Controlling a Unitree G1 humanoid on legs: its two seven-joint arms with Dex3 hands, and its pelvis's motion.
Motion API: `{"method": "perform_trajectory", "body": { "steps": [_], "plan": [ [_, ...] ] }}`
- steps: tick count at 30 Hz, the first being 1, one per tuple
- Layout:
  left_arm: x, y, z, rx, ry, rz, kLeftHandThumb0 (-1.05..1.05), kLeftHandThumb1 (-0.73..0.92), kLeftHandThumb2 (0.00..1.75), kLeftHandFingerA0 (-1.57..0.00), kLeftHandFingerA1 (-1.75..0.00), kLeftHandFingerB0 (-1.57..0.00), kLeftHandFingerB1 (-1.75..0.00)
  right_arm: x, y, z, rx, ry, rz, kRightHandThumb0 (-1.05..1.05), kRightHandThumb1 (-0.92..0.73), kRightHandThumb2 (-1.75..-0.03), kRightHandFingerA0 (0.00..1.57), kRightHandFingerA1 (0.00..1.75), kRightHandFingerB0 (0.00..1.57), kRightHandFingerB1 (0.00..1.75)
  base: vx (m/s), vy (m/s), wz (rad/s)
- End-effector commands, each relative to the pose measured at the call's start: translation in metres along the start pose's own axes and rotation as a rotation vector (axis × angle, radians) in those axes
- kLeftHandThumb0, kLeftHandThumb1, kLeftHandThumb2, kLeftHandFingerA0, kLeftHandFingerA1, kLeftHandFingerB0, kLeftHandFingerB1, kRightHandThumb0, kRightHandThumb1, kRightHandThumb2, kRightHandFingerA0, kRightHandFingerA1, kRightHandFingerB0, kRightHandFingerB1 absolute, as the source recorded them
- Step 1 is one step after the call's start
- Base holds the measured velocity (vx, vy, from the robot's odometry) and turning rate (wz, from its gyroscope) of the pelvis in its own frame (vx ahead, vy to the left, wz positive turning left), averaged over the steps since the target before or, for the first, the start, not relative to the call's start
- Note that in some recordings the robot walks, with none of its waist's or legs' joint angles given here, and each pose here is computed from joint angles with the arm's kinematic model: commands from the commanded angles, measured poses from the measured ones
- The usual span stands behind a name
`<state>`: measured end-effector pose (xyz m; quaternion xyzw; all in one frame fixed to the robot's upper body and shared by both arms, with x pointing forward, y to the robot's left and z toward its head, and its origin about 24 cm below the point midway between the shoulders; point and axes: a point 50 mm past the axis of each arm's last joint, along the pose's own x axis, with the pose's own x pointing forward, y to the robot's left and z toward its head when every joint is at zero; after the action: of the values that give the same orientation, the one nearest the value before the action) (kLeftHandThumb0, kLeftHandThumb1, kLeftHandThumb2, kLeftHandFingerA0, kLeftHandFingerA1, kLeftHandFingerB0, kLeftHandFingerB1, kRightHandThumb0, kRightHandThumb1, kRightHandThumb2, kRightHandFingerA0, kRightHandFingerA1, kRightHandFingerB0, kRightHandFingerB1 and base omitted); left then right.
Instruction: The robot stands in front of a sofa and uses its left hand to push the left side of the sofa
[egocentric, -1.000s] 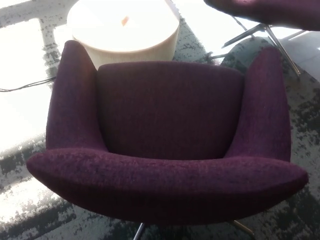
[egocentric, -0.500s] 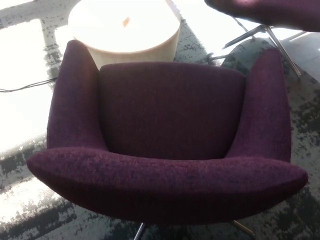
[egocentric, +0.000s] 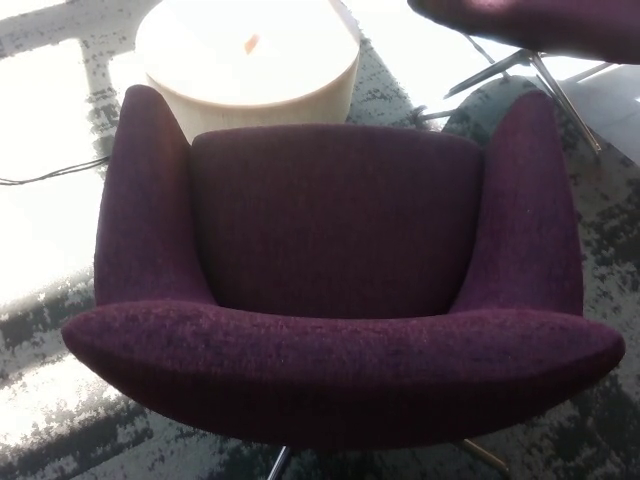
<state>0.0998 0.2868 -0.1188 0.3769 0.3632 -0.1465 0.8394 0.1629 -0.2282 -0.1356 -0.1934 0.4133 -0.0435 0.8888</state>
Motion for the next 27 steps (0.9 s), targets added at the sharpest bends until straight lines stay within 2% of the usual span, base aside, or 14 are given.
{"method": "perform_trajectory", "body": {
  "steps": [1, 5, 6, 11, 12, 13, 16, 23, 24, 27],
  "plan": [
    [-0.0076, 0.0084, -0.0131, 0.294, 0.028, 0.170, -0.80, 0.92, 0.82, -0.02, -0.17, -0.19, -0.32, -0.0014, -0.0064, -0.0077, 0.027, 0.033, -0.023, -0.60, -0.68, -1.34, 0.04, 0.76, 0.00, 0.42, 0.00, 0.000, 0.00],
    [-0.0102, 0.0056, -0.0153, 0.295, 0.024, 0.175, -0.79, 0.92, 0.81, -0.02, -0.18, -0.19, -0.32, -0.0028, -0.0052, -0.0110, 0.023, 0.038, -0.019, -0.60, -0.68, -1.33, 0.00, 0.75, 0.00, 0.43, 0.00, 0.000, 0.00],
    [-0.0104, 0.0053, -0.0153, 0.296, 0.022, 0.174, -0.78, 0.92, 0.80, -0.02, -0.18, -0.19, -0.32, -0.0029, -0.0055, -0.0114, 0.024, 0.038, -0.020, -0.60, -0.67, -1.35, 0.00, 0.70, 0.00, 0.52, 0.00, 0.000, 0.00],
    [-0.0097, 0.0040, -0.0151, 0.314, 0.025, 0.179, -0.78, 0.92, 0.80, -0.02, -0.17, -0.19, -0.32, -0.0036, -0.0058, -0.0123, 0.031, 0.032, -0.022, -0.57, -0.66, -1.36, 0.00, 0.75, 0.00, 0.44, 0.00, 0.000, 0.00],
    [-0.0089, 0.0048, -0.0149, 0.322, 0.028, 0.178, -0.78, 0.91, 0.82, -0.02, -0.17, -0.18, -0.32, -0.0031, -0.0059, -0.0112, 0.031, 0.030, -0.022, -0.57, -0.67, -1.37, 0.00, 0.68, 0.00, 0.54, 0.00, 0.000, 0.00],
    [-0.0088, 0.0051, -0.0146, 0.319, 0.027, 0.182, -0.77, 0.92, 0.80, -0.02, -0.17, -0.19, -0.32, -0.0030, -0.0059, -0.0105, 0.039, 0.025, -0.021, -0.57, -0.66, -1.37, 0.00, 0.68, 0.00, 0.56, 0.00, 0.000, 0.00],
    [-0.0082, 0.0052, -0.0133, 0.333, 0.017, 0.195, -0.79, 0.92, 0.80, -0.03, -0.18, -0.20, -0.32, -0.0029, -0.0063, -0.0098, 0.043, 0.021, -0.025, -0.55, -0.66, -1.38, 0.00, 0.71, 0.00, 0.52, 0.00, 0.000, 0.00],
    [-0.0078, 0.0054, -0.0129, 0.344, 0.013, 0.200, -0.79, 0.92, 0.80, -0.02, -0.17, -0.19, -0.32, -0.0023, -0.0066, -0.0094, 0.033, 0.029, -0.028, -0.56, -0.65, -1.37, 0.00, 0.69, 0.00, 0.55, 0.00, 0.000, 0.00],
    [-0.0081, 0.0054, -0.0132, 0.341, 0.011, 0.201, -0.79, 0.92, 0.81, -0.02, -0.17, -0.19, -0.32, -0.0023, -0.0063, -0.0093, 0.037, 0.029, -0.028, -0.37, -0.80, -1.42, 0.06, 0.67, 0.01, 0.62, 0.00, 0.000, 0.00],
    [-0.0080, 0.0055, -0.0134, 0.348, 0.013, 0.199, -0.78, 0.92, 0.80, -0.01, -0.17, -0.19, -0.31, -0.0020, -0.0063, -0.0090, 0.033, 0.033, -0.026, -0.37, -0.80, -1.43, 0.07, 0.67, 0.01, 0.62, 0.00, 0.000, 0.00]
  ]
}}
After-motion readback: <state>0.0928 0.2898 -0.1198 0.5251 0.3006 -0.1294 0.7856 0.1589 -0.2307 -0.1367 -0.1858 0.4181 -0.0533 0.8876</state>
